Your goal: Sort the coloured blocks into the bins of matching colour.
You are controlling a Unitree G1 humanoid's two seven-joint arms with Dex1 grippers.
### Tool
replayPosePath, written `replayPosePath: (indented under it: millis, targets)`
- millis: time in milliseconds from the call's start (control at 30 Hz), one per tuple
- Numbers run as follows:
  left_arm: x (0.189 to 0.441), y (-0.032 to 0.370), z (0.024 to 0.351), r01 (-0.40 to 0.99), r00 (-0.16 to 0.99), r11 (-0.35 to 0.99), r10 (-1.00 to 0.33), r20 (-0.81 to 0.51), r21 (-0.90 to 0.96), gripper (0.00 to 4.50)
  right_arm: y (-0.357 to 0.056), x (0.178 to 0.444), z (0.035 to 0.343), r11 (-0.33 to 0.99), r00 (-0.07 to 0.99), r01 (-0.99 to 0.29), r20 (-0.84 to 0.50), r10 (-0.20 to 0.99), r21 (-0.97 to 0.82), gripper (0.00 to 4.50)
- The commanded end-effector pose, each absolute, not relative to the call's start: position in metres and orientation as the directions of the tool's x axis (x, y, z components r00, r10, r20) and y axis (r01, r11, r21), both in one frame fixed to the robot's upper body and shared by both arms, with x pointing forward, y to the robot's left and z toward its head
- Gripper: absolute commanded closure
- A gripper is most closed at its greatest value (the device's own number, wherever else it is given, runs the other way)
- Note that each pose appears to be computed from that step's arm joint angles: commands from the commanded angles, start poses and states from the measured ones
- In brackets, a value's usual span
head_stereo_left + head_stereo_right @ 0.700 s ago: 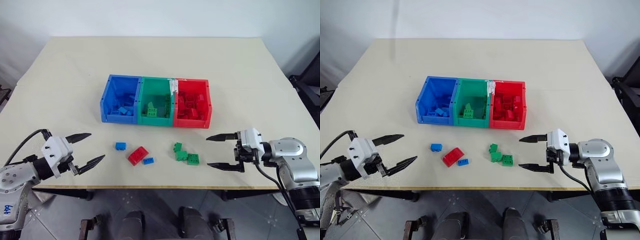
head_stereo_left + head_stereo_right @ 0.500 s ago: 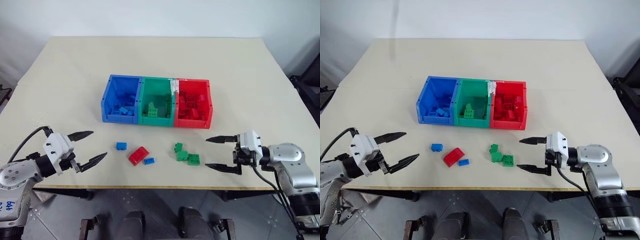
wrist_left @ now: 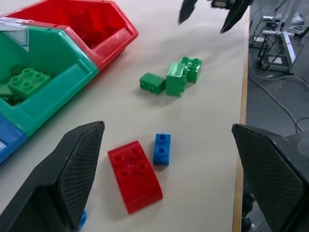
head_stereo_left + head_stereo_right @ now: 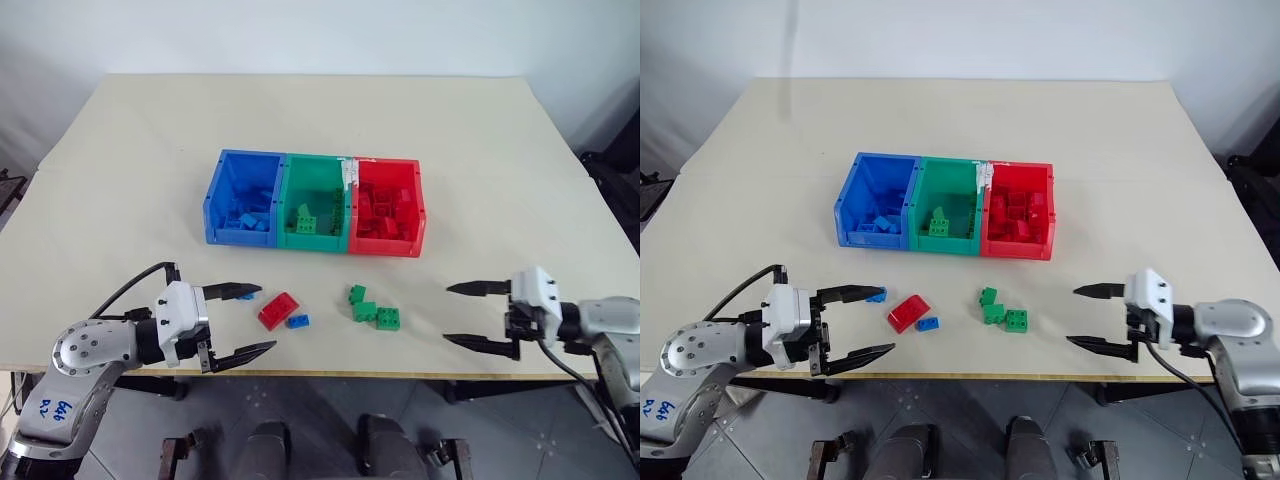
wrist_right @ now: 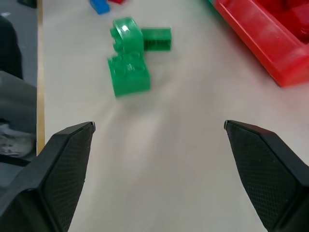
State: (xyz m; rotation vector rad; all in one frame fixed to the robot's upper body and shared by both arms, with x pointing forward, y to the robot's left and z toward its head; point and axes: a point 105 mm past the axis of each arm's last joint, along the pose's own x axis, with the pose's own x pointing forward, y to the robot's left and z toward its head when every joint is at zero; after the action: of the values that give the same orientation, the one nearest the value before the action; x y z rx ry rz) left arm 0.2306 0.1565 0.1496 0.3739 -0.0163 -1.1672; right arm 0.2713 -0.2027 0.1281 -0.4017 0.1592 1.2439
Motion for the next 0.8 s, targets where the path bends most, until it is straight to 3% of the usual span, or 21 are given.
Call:
replayPosePath:
  millis: [33, 267, 367, 600, 700, 800]
  targets:
    - [0.228, 0.166, 0.154, 0.869, 0.44, 0.368, -0.881, -0.173, 0.331, 0.01, -0.177, 0.275, 0.131, 0.219, 0.276, -0.956, -0.35, 0.895, -0.196, 0.0]
    - [0.22, 0.181, 0.153, 0.842, 0.503, 0.433, -0.845, -0.182, 0.322, 0.01, -0.152, 0.291, 0.106, 0.185, 0.25, -0.966, -0.464, 0.85, -0.181, 0.0]
    - [0.216, 0.179, 0.154, 0.85, 0.493, 0.426, -0.85, -0.185, 0.309, 0.0, -0.148, 0.293, 0.103, 0.175, 0.238, -0.969, -0.473, 0.848, -0.175, 0.62]
    - [0.219, 0.179, 0.155, 0.845, 0.5, 0.435, -0.849, -0.171, 0.312, 0.0, -0.154, 0.291, 0.106, 0.156, 0.227, -0.97, -0.471, 0.853, -0.186, 3.03]
    - [0.221, 0.18, 0.157, 0.831, 0.522, 0.464, -0.841, -0.142, 0.307, 0.0, -0.162, 0.288, 0.119, 0.161, 0.227, -0.969, -0.414, 0.881, -0.19, 3.03]
    - [0.23, 0.192, 0.168, 0.763, 0.611, 0.57, -0.79, -0.054, 0.304, 0.0, -0.165, 0.296, 0.156, 0.236, 0.278, -0.954, -0.255, 0.926, -0.186, 3.03]
